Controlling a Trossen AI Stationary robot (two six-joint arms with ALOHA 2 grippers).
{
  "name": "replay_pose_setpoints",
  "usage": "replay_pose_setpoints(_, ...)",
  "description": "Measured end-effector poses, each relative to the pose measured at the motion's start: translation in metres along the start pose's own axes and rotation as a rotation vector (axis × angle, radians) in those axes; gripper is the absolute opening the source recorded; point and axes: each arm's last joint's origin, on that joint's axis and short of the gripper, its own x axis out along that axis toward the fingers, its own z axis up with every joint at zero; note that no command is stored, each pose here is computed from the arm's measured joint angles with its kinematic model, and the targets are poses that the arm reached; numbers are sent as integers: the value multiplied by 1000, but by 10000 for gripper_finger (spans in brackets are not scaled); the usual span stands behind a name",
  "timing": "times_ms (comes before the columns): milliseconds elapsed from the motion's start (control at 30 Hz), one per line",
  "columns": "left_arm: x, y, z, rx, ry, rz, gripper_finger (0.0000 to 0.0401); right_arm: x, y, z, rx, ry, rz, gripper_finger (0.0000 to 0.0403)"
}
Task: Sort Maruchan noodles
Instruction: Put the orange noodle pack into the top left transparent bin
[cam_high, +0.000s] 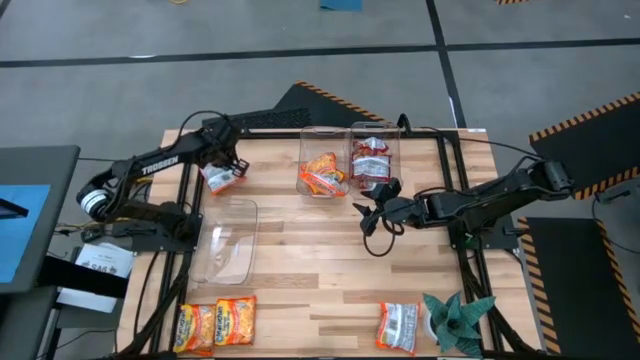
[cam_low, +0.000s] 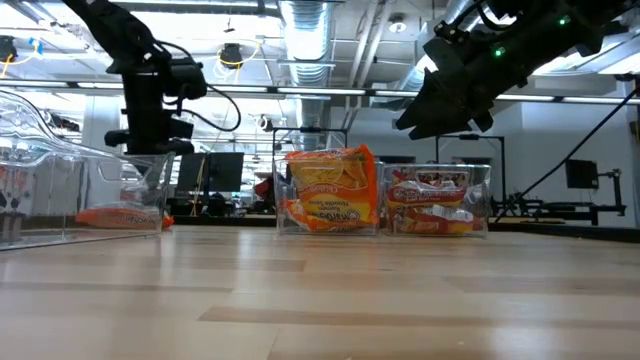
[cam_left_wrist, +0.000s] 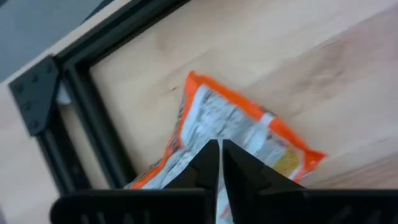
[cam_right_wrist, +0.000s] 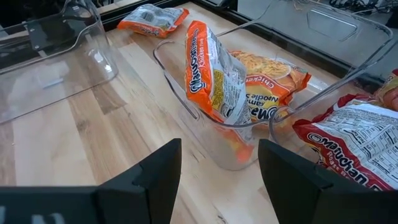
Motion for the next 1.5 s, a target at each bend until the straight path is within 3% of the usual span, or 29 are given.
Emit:
replay_pose_setpoints(167, 12, 7, 1, -36, 44, -32, 79, 0, 0, 0, 1, 0, 0, 234)
replay_pose_setpoints(367, 24, 9, 2, 11, 82, -40, 185, 0, 0, 0, 1, 0, 0, 234)
replay_pose_setpoints(533, 37, 7, 6, 14, 80, -70, 247, 2, 0, -2, -6, 10, -5, 234)
replay_pose_setpoints(700, 49, -1, 6, 0, 121, -96, 264, 4, 1, -5, -14, 21, -11, 234)
replay_pose_setpoints(900, 62, -9, 0, -6, 194, -27, 265, 4, 1, -4, -11, 17, -10, 234)
replay_pose_setpoints(1000, 67, -18, -3, 31, 211, 69, 255, 4, 1, -4, -11, 18, -11, 234)
replay_pose_setpoints(1100, 73, -26, -8, 81, 233, 159, 212, 4, 1, -4, -12, 18, -11, 234)
replay_pose_setpoints(1267, 78, -33, -14, 161, 269, 205, 40, 4, 1, -4, -11, 18, -11, 234)
replay_pose_setpoints(1300, 78, -34, -14, 162, 267, 205, 23, 4, 1, -4, -12, 18, -11, 234)
replay_pose_setpoints(1500, 63, -40, -7, 191, 240, 133, 4, 4, 1, -4, -12, 19, -11, 234)
